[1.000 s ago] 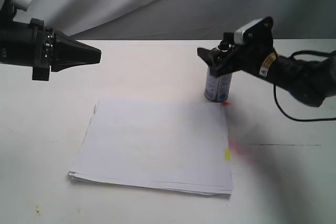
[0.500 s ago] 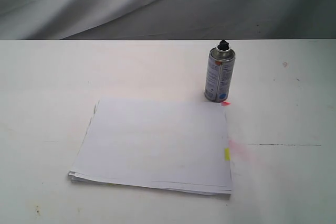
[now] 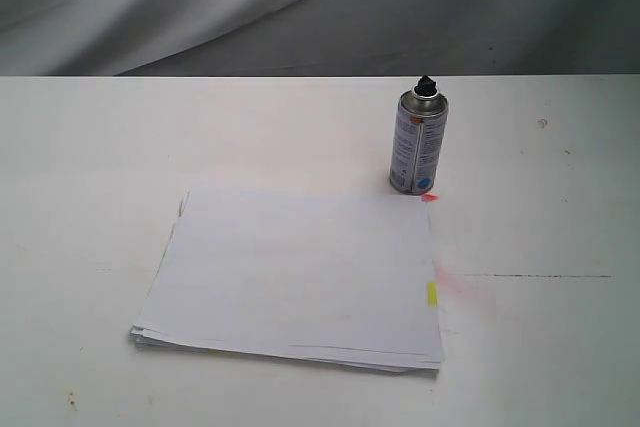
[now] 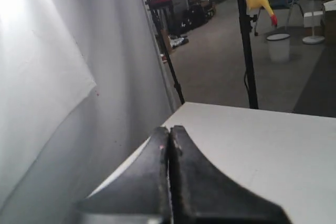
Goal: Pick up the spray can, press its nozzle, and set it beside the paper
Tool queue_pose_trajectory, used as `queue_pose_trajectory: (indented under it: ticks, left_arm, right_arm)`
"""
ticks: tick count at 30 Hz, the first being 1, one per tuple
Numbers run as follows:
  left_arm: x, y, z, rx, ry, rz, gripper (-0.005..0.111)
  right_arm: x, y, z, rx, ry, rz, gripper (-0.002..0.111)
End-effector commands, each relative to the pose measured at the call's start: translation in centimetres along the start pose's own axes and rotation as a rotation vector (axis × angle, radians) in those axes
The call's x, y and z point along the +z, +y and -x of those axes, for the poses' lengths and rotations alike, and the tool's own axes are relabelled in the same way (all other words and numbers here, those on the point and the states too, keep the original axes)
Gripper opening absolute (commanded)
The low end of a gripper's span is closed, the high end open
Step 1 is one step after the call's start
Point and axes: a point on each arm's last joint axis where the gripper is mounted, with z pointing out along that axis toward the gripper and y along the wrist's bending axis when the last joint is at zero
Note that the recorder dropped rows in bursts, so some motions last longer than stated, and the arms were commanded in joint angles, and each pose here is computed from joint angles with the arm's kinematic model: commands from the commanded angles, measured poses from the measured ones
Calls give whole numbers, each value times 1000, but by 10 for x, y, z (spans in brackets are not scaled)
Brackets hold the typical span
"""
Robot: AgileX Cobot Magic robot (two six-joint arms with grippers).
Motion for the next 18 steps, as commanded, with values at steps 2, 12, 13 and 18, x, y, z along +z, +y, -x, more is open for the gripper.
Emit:
queue_pose_trajectory:
  ticks: [2, 12, 13, 18]
  left_arm:
    - [3, -18, -17, -72, 27, -80, 0]
    - [22, -7, -100, -216, -164, 45, 0]
    - [24, -5, -107, -241, -145, 62, 0]
    - [31, -2, -132, -347, -95, 31, 0]
  right_arm:
    - [-49, 35, 4, -50, -75, 45, 12]
    - [-51, 40, -85, 101, 129, 35, 0]
    - [-49, 38, -98, 126, 168, 22, 0]
    - [-42, 30, -148, 209, 329, -43, 0]
